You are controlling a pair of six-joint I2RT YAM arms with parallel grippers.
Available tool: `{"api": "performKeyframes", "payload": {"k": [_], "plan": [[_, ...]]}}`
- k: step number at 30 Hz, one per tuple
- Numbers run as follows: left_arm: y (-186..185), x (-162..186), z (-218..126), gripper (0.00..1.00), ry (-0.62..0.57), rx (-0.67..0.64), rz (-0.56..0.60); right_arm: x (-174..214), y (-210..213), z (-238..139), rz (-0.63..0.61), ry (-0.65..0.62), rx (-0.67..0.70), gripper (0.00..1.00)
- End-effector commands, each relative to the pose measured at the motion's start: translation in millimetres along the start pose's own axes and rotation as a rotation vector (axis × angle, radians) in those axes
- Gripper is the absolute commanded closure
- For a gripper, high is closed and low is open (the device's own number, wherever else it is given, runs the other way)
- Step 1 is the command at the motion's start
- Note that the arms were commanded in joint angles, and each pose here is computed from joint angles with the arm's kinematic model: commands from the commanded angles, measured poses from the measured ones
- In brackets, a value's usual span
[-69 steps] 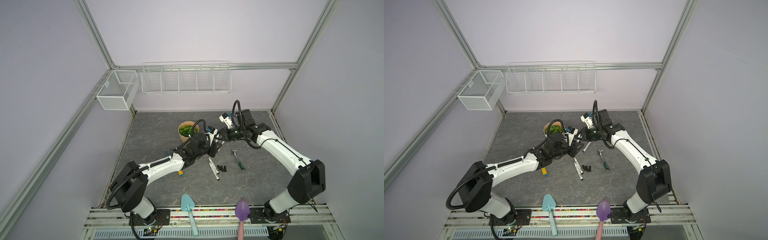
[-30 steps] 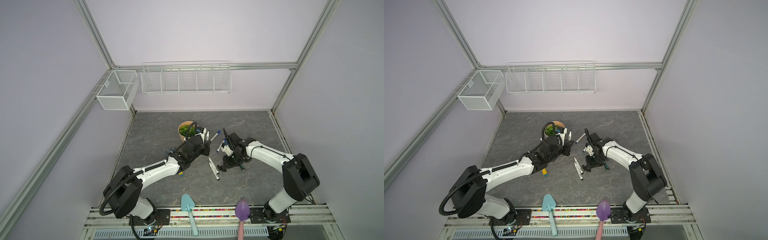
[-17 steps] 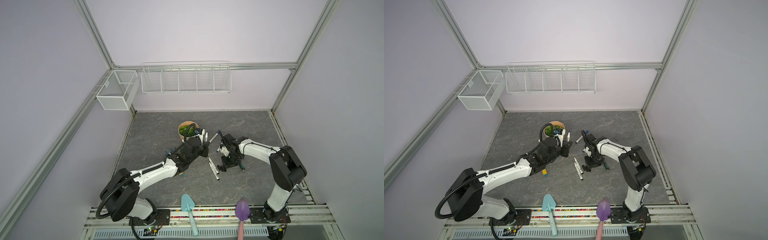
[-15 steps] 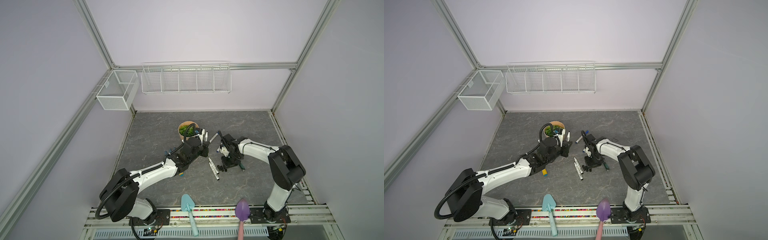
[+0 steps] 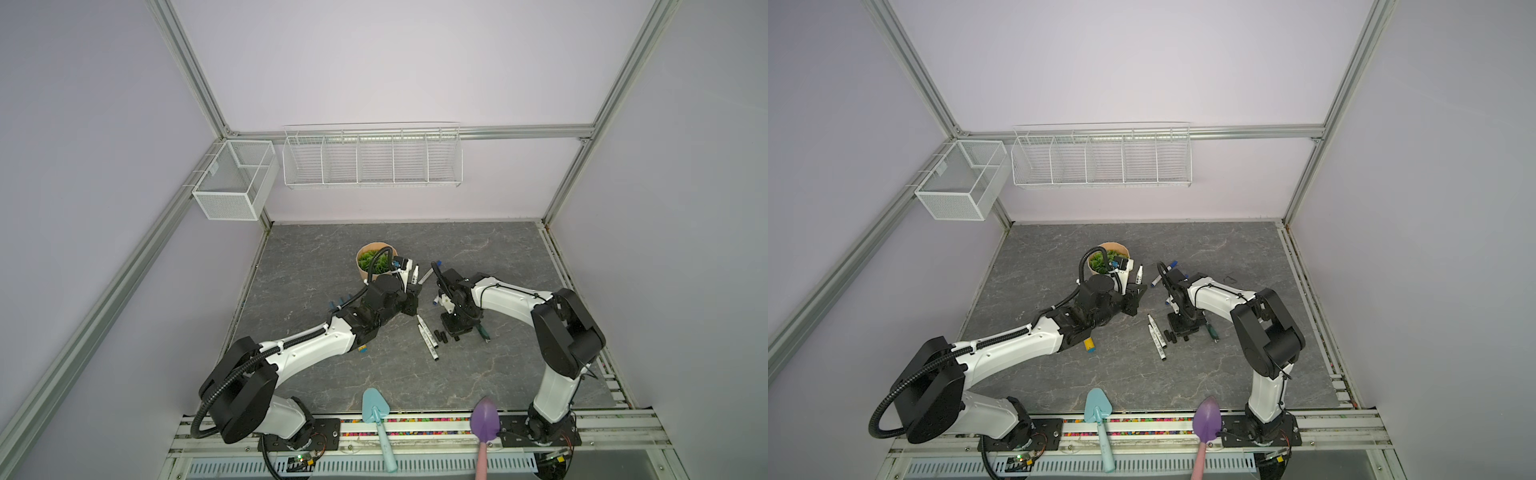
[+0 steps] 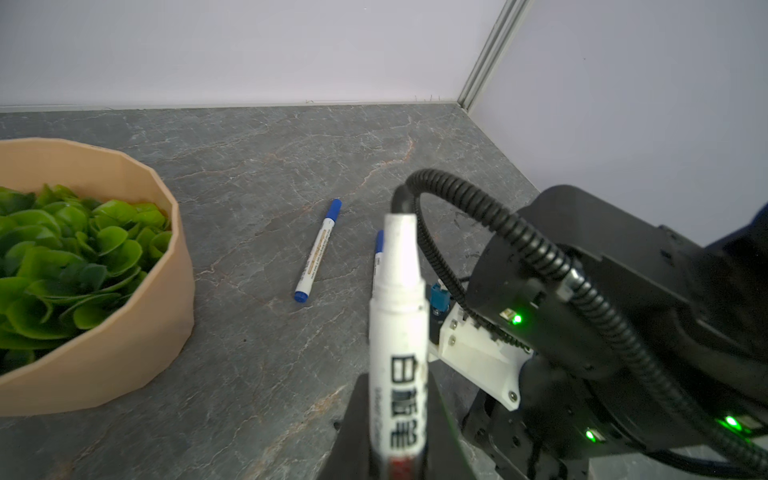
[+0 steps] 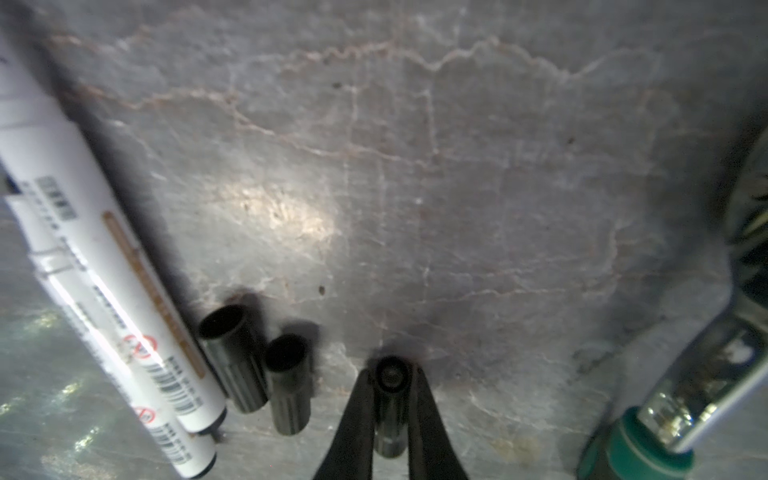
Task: Insert the pens into the pen caps
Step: 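Lower the right gripper onto a black cap and grasp it, then lift the black cap and carry it above the marker held by the left gripper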
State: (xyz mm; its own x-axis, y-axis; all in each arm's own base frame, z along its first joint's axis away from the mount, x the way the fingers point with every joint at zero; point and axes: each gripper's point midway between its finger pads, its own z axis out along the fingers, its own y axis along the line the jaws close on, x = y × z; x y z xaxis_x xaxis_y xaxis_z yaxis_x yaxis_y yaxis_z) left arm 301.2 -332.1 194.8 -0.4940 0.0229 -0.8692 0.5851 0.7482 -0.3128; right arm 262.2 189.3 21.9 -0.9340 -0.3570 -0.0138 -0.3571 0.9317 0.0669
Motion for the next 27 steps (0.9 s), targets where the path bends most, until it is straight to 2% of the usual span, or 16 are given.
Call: {"api": "performKeyframes", "payload": {"k": [1, 4, 8, 12, 16, 27], "plan": [[-13.3, 1.0, 5.5, 1.00, 0.038, 0.068, 0.044, -28.1, 0.3, -49.3, 0.038, -0.190, -0.065, 0.92], [-22.8, 8.7, 8.6, 1.00, 0.067, 0.113, 0.061, -48.5, -4.8, -114.8, 0.100, -0.404, -0.180, 0.92], [-47.2, 21.3, 10.8, 1.00, 0.107, 0.163, 0.166, -66.4, -9.0, -194.8, 0.171, -0.656, -0.382, 0.92], [-64.6, 26.9, 11.7, 1.00, 0.108, 0.198, 0.215, -75.6, 9.9, -247.3, 0.127, -0.801, -0.554, 0.91], [-69.6, 28.4, 13.9, 1.00, 0.111, 0.214, 0.200, -78.9, 28.7, -261.5, 0.084, -0.810, -0.668, 0.91], [-72.7, 20.7, 11.6, 1.00, 0.088, 0.219, 0.196, -76.3, 39.0, -237.3, 0.064, -0.745, -0.666, 0.91]]}}
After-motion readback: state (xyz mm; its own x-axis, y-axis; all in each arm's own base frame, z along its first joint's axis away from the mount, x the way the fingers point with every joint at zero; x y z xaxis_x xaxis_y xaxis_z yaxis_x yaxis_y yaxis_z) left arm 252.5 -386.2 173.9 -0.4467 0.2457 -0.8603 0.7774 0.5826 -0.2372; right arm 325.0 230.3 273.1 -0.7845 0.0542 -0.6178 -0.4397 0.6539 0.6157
